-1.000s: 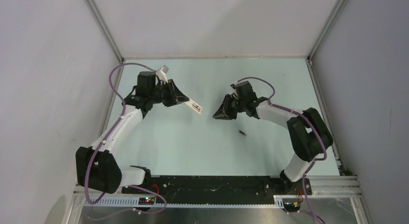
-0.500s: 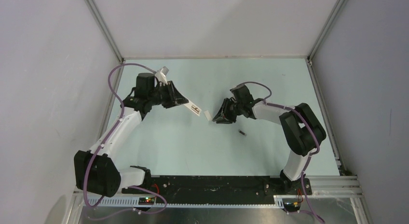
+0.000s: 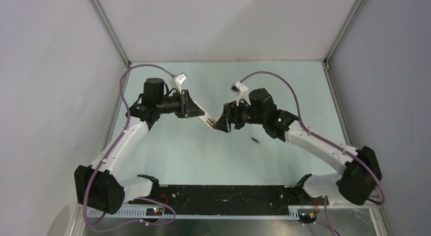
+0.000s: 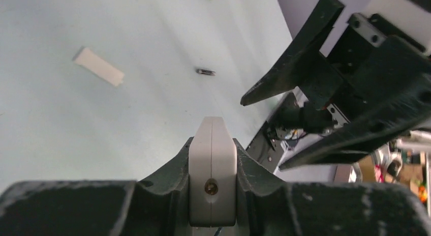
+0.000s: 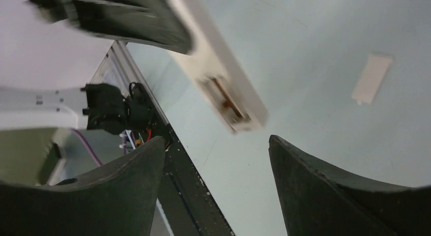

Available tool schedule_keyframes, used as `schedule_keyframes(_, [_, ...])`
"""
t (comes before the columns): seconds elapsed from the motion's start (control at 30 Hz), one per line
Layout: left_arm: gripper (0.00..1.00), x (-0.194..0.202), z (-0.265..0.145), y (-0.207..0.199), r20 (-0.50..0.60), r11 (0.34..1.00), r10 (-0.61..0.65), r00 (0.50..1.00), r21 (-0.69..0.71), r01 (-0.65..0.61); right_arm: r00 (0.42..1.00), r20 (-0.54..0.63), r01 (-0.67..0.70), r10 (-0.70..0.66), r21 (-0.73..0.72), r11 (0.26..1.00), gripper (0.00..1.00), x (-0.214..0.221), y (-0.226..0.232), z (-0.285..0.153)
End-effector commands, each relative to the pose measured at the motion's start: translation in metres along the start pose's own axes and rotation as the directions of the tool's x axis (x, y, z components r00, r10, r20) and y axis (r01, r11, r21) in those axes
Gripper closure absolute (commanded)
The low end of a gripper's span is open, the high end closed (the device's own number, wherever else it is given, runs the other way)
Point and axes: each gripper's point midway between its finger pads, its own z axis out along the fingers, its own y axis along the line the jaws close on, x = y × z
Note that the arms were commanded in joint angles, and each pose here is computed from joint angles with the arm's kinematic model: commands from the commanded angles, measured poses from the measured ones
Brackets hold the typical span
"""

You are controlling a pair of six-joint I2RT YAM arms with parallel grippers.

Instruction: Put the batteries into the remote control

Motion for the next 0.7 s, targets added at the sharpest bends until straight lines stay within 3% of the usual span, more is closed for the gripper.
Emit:
schedule_keyframes(0.0, [1.0,0.011,-0.011,-0.047,-0.011,0.964,0.189,0.982,0.192,-0.183,0.949,0.114,0.289,-0.293,0.047,0.956,0.2,-0.016,0.027,-0.02])
schedule_keyframes(0.2, [1.0,0.025,-0.018,-0.075,-0.017,0.911,0.29,0.957,0.312,-0.271,0.894,0.177,0.39,-0.411,0.142,0.91,0.16,-0.019,0.048,-0.026])
schedule_keyframes(0.4, [1.0,0.024,-0.022,-0.077,0.008,0.906,0.314,0.949,0.296,-0.302,0.88,0.169,0.42,-0.445,0.165,0.893,0.16,-0.014,0.052,-0.029])
schedule_keyframes(0.53, [1.0,0.025,-0.019,-0.071,0.001,0.915,0.303,0.953,0.278,-0.292,0.902,0.17,0.365,-0.398,0.197,0.91,0.17,-0.015,0.045,-0.035])
schedule_keyframes(0.67, [1.0,0.027,-0.022,-0.07,0.022,0.898,0.35,0.936,0.278,-0.342,0.948,0.208,0.213,-0.243,0.154,0.965,0.21,-0.018,0.031,-0.046])
